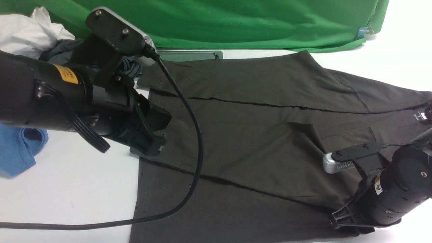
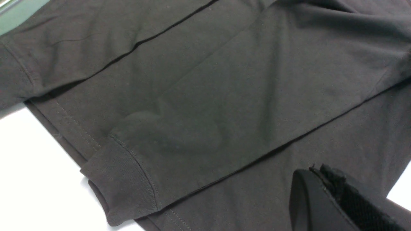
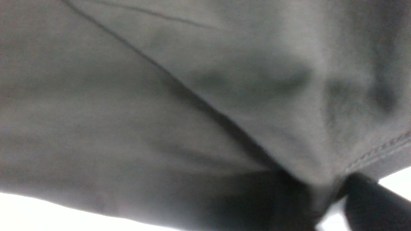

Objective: Fold a long-sleeved shirt on a white desktop.
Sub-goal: 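Grab the top left corner of the dark shirt with the left gripper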

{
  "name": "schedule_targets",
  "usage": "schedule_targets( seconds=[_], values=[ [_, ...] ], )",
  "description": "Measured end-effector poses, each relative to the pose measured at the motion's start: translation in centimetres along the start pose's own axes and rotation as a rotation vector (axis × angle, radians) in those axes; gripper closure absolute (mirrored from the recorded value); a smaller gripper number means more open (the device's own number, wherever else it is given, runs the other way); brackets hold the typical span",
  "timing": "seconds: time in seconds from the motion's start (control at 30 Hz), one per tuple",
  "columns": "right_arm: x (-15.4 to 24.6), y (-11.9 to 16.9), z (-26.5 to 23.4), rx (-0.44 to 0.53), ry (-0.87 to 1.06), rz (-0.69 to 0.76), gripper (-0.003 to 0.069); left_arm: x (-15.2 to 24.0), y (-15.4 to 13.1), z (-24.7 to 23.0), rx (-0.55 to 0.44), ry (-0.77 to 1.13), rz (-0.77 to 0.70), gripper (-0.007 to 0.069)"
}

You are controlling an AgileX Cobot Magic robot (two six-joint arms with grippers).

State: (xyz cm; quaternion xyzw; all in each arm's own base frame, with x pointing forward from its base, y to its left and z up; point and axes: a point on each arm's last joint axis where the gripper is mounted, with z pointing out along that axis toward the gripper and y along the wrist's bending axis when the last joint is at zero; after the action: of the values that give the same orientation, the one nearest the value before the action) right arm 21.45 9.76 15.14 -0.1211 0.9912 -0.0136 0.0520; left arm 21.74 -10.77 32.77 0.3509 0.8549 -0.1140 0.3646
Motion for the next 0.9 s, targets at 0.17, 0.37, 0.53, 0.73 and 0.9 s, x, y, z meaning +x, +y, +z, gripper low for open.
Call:
schedule_targets(
  seconds=[0.17,0.37,0.53,0.73,0.9],
  values=[
    [-0.6,-0.1,-2.3,0.013,0.047,-0.029,0.0106,0.0,0.0,0.0,0.000,0.000,0.000,0.0607],
    [-4.3,-0.9,-6.8,0.026,-0.208,-0.054,0.0144,0.0,0.0,0.0,0.000,0.000,0.000,0.0607],
    [-7.7,-5.3,-7.7,0.043,-0.329,0.144,0.0159,0.0,0.0,0.0,0.000,0.000,0.000,0.0607],
    [-9.6,-10.9,-3.2,0.065,-0.280,0.325,0.0160,0.0,0.0,0.0,0.000,0.000,0.000,0.0607],
    [-10.7,-12.0,0.4,0.046,-0.289,0.362,0.0160,0.0,0.0,0.0,0.000,0.000,0.001,0.0607]
  ],
)
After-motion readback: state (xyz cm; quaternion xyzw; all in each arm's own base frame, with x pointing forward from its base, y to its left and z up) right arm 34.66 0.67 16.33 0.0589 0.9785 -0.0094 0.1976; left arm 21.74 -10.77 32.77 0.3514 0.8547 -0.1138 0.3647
